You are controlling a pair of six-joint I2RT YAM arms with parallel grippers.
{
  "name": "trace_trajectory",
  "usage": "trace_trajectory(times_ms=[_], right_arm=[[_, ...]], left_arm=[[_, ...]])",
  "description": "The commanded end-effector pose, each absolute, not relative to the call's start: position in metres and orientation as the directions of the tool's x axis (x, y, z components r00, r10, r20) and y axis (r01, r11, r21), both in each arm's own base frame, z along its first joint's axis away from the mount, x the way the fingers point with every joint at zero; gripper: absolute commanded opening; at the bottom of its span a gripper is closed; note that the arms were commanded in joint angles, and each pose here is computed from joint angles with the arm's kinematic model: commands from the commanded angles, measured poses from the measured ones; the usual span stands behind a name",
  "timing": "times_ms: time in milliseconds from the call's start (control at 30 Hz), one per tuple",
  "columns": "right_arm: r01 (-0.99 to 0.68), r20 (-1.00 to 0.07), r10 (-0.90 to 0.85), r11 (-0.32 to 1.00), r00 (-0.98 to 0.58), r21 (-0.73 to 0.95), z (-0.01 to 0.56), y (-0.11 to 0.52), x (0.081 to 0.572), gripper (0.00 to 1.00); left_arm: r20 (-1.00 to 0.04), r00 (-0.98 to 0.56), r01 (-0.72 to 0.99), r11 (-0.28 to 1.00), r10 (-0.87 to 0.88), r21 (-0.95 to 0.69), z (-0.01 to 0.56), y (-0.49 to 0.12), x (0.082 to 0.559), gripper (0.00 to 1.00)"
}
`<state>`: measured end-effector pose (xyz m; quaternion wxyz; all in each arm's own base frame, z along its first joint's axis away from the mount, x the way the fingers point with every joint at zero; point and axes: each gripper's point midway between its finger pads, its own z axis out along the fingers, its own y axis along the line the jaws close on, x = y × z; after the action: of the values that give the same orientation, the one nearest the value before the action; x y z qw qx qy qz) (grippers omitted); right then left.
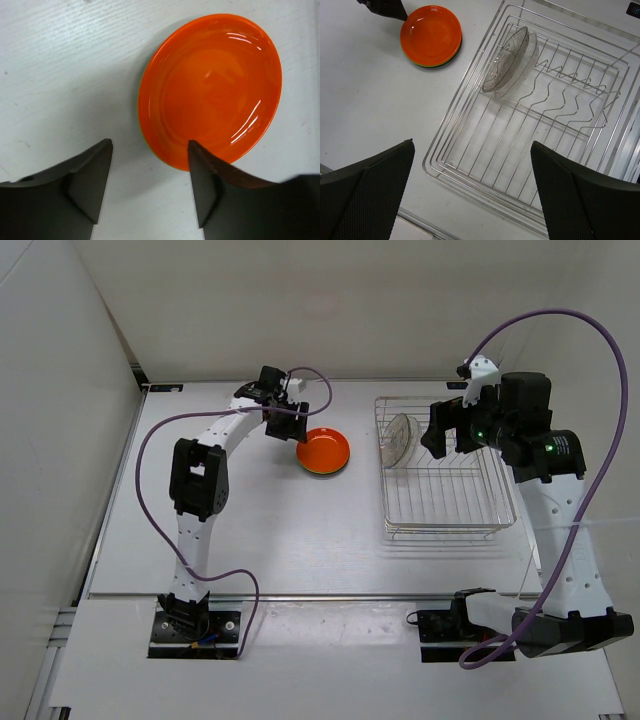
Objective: Unload the plates from the dish rack
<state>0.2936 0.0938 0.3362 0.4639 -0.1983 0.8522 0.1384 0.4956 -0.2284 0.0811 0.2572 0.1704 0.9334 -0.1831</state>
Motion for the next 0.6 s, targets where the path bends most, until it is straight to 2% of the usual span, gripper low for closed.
trace_trajectory(times_ms=[0, 100, 167, 200, 233, 333, 467, 567], right_arm=[[-0.488, -0.865, -0.212, 0.872, -0.454, 0.042, 0.345, 0.097, 0.291, 1.0], [-0.473, -0.87, -0.202, 0.88, -0.451, 0.04, 0.346, 0.095, 0.291, 1.0], [-0.393, -0.865, -0.188, 0.92, -0.466, 0.011, 0.34, 0.081, 0.3, 1.0], [-0.361, -0.85, -0.183, 0.933, -0.493, 0.009, 0.331, 0.076, 0.303, 1.0], [-0.335, -0.847, -0.184, 0.942, -0.499, -0.008, 0.329, 0.072, 0.31, 1.0], [-0.261, -0.817, -0.184, 0.964, -0.546, -0.042, 0.312, 0.058, 0.324, 1.0], [-0.256, -0.783, -0.191, 0.966, -0.592, -0.042, 0.29, 0.059, 0.336, 0.99], [-0.25, -0.77, -0.193, 0.967, -0.608, -0.046, 0.279, 0.059, 0.349, 0.97]], left_arm=[[-0.621, -0.757, 0.424, 0.877, 0.206, -0.225, 0.129, -0.225, 0.495, 0.75], [-0.633, -0.745, 0.422, 0.884, 0.211, -0.202, 0.137, -0.22, 0.494, 0.77], [-0.659, -0.722, 0.418, 0.892, 0.212, -0.171, 0.152, -0.215, 0.496, 0.8], [-0.67, -0.713, 0.411, 0.898, 0.208, -0.158, 0.158, -0.212, 0.497, 0.84], [-0.684, -0.698, 0.412, 0.9, 0.213, -0.141, 0.167, -0.209, 0.497, 0.99], [-0.722, -0.659, 0.385, 0.919, 0.208, -0.087, 0.198, -0.195, 0.49, 1.0], [-0.784, -0.592, 0.36, 0.932, 0.188, -0.048, 0.259, -0.175, 0.471, 1.0], [-0.795, -0.578, 0.321, 0.947, 0.183, -0.015, 0.282, -0.16, 0.456, 1.0]])
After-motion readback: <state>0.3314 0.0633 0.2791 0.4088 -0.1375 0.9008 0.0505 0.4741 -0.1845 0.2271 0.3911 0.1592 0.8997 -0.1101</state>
